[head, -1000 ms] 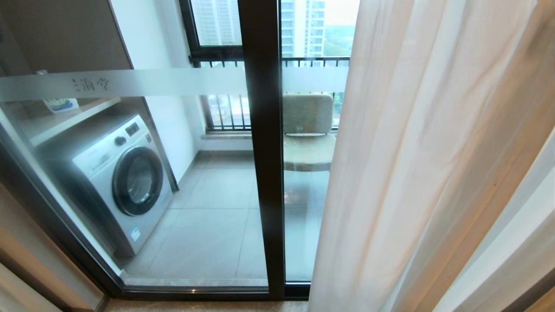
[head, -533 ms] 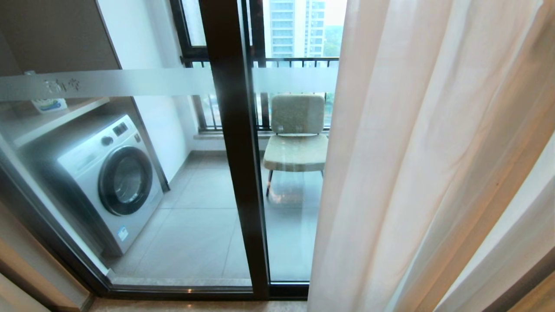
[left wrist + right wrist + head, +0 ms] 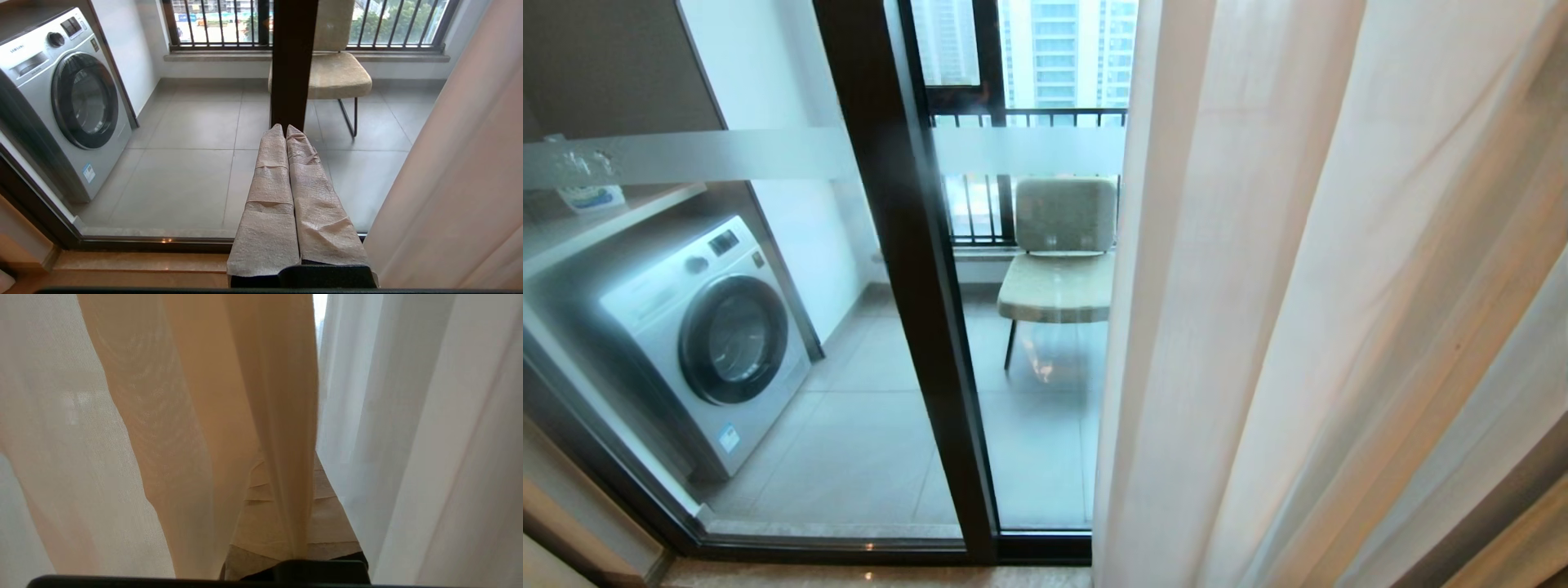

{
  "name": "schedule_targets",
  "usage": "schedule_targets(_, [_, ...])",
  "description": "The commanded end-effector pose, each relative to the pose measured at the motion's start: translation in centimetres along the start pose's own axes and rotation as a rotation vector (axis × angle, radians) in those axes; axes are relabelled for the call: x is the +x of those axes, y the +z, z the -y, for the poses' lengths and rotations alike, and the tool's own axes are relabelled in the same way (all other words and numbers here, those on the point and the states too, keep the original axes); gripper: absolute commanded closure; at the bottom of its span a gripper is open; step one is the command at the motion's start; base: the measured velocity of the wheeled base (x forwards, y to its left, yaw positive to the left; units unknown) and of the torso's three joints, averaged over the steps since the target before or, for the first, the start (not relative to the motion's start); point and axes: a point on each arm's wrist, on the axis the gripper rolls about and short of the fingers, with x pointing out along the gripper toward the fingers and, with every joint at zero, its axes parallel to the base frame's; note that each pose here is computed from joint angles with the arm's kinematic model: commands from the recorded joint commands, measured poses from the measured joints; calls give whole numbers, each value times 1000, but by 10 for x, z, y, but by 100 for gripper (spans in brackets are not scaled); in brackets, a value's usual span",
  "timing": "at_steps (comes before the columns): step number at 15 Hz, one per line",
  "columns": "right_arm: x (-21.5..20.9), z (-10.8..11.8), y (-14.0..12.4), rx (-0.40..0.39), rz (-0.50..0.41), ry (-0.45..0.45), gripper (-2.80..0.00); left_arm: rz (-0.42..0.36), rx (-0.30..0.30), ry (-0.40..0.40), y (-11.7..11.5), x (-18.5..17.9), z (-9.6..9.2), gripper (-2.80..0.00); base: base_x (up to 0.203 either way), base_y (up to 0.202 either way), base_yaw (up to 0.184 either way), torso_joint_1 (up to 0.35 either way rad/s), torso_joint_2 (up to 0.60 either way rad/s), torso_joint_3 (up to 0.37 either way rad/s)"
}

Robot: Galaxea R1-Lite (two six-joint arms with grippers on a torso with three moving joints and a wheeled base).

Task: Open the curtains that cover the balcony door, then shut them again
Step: Pull the inner curtains open on both sides

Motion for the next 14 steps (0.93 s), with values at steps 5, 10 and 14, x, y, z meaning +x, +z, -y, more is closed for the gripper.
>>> schedule_targets(5, [2,0,-3,0,-7,1,0,1,0,0,0,0,0,0,0,-190,0,1,4,0])
schedule_targets(10, [8,-1,1,26,10,0,0,1,0,0,0,0,0,0,0,-196,1,-1,3,4])
schedule_targets(14, [12,-1,1,30,13,0,0,1,0,0,0,0,0,0,0,-191,0,5,3,0])
